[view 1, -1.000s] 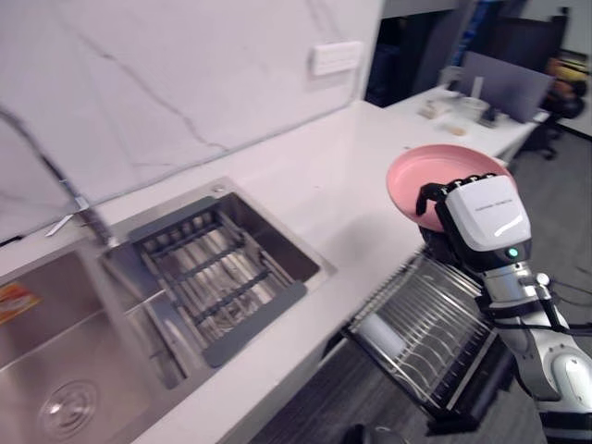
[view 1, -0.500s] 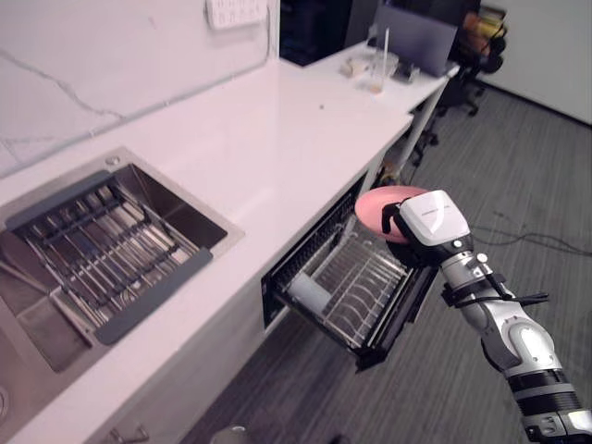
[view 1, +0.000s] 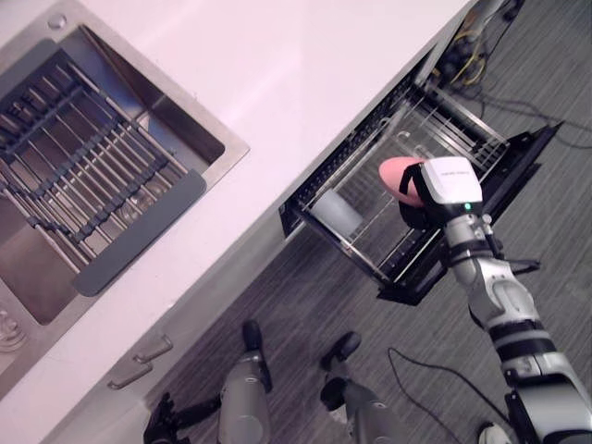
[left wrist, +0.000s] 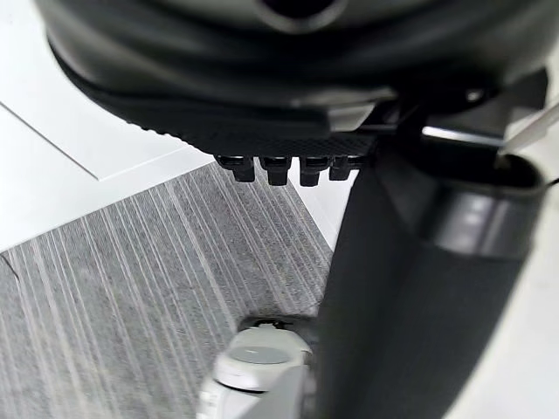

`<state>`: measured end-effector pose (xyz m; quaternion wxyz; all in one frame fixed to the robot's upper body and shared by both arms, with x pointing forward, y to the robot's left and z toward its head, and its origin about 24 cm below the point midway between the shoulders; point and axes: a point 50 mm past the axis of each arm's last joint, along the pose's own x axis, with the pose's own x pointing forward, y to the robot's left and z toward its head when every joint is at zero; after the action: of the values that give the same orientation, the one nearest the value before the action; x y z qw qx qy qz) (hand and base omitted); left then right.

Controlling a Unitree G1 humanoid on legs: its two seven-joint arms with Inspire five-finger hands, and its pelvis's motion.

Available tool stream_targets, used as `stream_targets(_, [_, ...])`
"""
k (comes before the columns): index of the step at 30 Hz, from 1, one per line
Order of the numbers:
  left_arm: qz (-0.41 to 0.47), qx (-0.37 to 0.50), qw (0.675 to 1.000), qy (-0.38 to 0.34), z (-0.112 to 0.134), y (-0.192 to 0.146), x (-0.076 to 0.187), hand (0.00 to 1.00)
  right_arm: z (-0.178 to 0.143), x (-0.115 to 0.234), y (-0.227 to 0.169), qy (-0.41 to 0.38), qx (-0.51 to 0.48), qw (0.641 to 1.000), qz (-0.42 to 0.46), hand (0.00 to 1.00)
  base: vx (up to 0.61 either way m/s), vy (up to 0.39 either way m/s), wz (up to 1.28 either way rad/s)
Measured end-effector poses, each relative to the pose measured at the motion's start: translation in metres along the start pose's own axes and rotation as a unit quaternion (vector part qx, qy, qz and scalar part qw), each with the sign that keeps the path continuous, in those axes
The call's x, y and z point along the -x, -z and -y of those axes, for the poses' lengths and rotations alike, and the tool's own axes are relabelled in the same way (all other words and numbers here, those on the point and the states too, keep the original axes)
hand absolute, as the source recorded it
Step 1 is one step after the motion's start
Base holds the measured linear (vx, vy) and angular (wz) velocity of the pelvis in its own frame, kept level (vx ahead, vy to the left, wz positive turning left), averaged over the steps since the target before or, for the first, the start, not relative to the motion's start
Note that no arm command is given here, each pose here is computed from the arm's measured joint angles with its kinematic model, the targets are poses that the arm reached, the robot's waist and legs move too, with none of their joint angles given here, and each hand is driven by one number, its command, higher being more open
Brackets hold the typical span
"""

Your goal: Walk over to the sink, pick up the cup, carry it to the dishwasher, place the cup inside the dishwasher, then close the dishwasher door

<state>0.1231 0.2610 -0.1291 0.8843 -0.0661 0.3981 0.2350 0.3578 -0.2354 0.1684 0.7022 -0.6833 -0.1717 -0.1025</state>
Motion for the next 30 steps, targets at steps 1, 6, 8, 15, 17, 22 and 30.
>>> stream_targets(1, [0.005,0.001,1.000,0.007,0.004,-0.004,-0.002,1.00,0.003,-0.005,0.002,0.000,-0.004,1.000,-0.002,1.00,0.04,0.207,0.07])
stream_targets(6, [0.021,0.021,0.999,0.043,0.016,-0.016,-0.004,1.00,0.012,-0.018,0.013,-0.001,-0.047,0.998,-0.038,1.00,0.02,0.202,0.14])
stream_targets(8, [0.024,0.028,0.998,0.049,0.019,-0.019,-0.005,1.00,0.014,-0.019,0.020,-0.001,-0.059,0.996,-0.064,1.00,0.00,0.183,0.15])
stream_targets(15, [0.035,0.037,0.996,0.073,0.025,-0.028,-0.006,1.00,0.013,-0.018,0.032,-0.007,-0.092,0.989,-0.115,1.00,-0.02,0.126,0.03])
stream_targets(17, [0.038,0.039,0.996,0.076,0.026,-0.030,-0.006,1.00,0.015,-0.018,0.035,0.000,-0.108,0.986,-0.124,1.00,-0.02,0.082,-0.07])
stream_targets(22, [0.047,0.041,0.995,0.083,0.031,-0.033,-0.005,1.00,0.028,-0.008,0.051,0.045,-0.161,0.973,-0.157,1.00,-0.03,0.069,-0.05])
stream_targets(30, [0.015,0.007,0.997,0.073,0.030,-0.018,-0.004,1.00,0.015,0.038,0.091,0.071,-0.246,0.934,-0.250,1.00,0.00,0.056,-0.07])
